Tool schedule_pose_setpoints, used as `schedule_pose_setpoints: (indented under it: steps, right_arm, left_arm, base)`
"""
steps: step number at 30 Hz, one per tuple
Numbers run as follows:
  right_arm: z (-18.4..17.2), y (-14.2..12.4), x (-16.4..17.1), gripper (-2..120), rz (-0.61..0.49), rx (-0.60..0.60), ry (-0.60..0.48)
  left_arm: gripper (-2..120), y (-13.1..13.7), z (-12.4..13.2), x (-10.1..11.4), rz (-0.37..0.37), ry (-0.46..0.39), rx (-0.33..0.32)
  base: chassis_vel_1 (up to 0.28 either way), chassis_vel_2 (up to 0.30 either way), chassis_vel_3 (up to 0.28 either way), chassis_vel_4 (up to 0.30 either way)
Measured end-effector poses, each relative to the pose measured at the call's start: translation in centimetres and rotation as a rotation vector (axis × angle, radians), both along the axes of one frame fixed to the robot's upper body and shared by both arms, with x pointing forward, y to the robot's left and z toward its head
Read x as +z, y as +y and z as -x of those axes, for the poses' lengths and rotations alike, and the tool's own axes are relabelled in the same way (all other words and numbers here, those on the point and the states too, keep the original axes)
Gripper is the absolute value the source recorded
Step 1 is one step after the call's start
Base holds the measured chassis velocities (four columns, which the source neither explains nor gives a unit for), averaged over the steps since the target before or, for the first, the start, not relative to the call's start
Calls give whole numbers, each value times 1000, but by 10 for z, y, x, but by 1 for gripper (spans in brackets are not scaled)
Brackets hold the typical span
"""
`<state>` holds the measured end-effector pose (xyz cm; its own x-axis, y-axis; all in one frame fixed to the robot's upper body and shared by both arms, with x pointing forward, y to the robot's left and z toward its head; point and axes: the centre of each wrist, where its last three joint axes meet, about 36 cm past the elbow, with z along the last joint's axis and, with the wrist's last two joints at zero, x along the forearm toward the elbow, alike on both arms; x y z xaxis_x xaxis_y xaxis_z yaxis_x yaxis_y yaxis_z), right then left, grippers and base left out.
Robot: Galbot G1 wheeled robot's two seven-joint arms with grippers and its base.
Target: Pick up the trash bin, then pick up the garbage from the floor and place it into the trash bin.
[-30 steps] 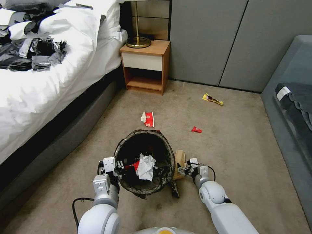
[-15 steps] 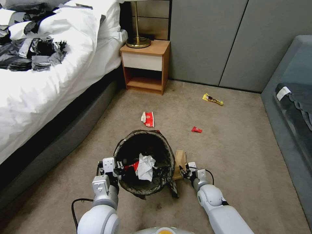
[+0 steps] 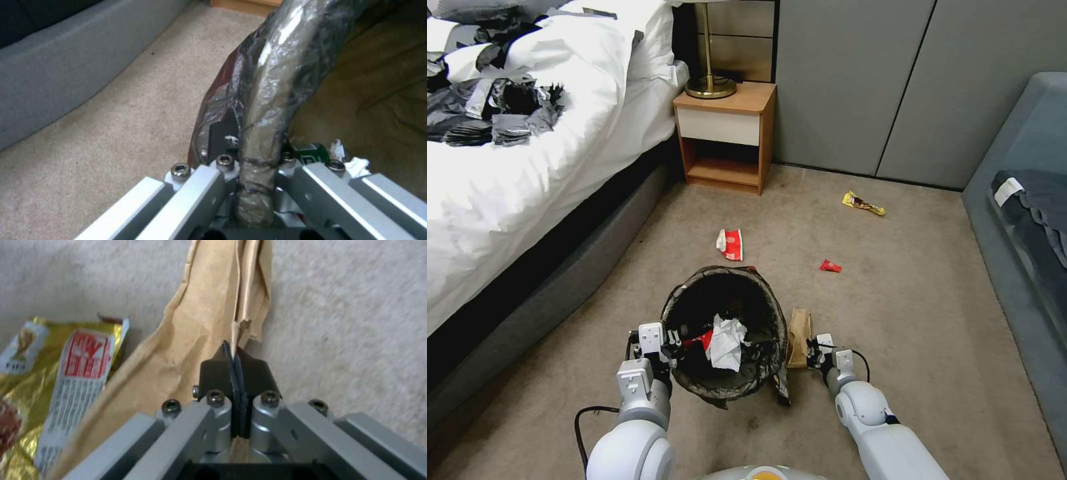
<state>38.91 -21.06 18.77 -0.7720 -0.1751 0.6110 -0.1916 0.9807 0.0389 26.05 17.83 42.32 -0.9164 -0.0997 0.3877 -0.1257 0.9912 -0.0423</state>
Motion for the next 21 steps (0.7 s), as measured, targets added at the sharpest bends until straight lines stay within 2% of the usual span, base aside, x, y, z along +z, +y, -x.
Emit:
schedule_pose_setpoints:
  steps: [4,8,9,11,12,13,14,17,18,21]
  right_arm:
    - [-3,-1,7,0,3,-18,-40]
    - [-8,2,36,0,-12,-63,-159]
    - [-8,2,36,0,-12,-63,-159]
    - [-10,1,51,0,-24,-76,-227]
    - [-12,0,65,0,-41,-83,-295]
    - [-12,0,65,0,-41,-83,-295]
    - [-13,0,76,0,-58,-85,-350]
    - [-15,3,126,0,-138,-57,-611]
    - [-15,3,126,0,-138,-57,-611]
    - [-5,13,183,0,-219,-4,-828]
  left_arm:
    - [0,0,-1,0,1,-2,0]
    - [0,-2,-1,-1,10,5,-4]
    - [0,-2,-1,-1,10,5,-4]
    - [0,-1,-1,-1,9,6,-5]
    - [0,-1,-1,-1,9,7,-6]
    - [0,-1,-1,-1,9,7,-6]
    - [0,-1,-1,-2,10,9,-6]
    - [0,-1,-1,-3,11,14,-7]
    - [0,-1,-1,-3,11,14,-7]
    - [0,-2,-1,-4,14,20,-12]
  base:
    - [0,0,0,0]
    - [0,0,0,0]
    - [0,0,0,0]
    - [0,0,0,0]
    - [0,0,0,0]
    - [0,0,0,0]
    - [0,0,0,0]
    - [0,0,0,0]
    - [0,0,0,0]
    - [0,0,0,0]
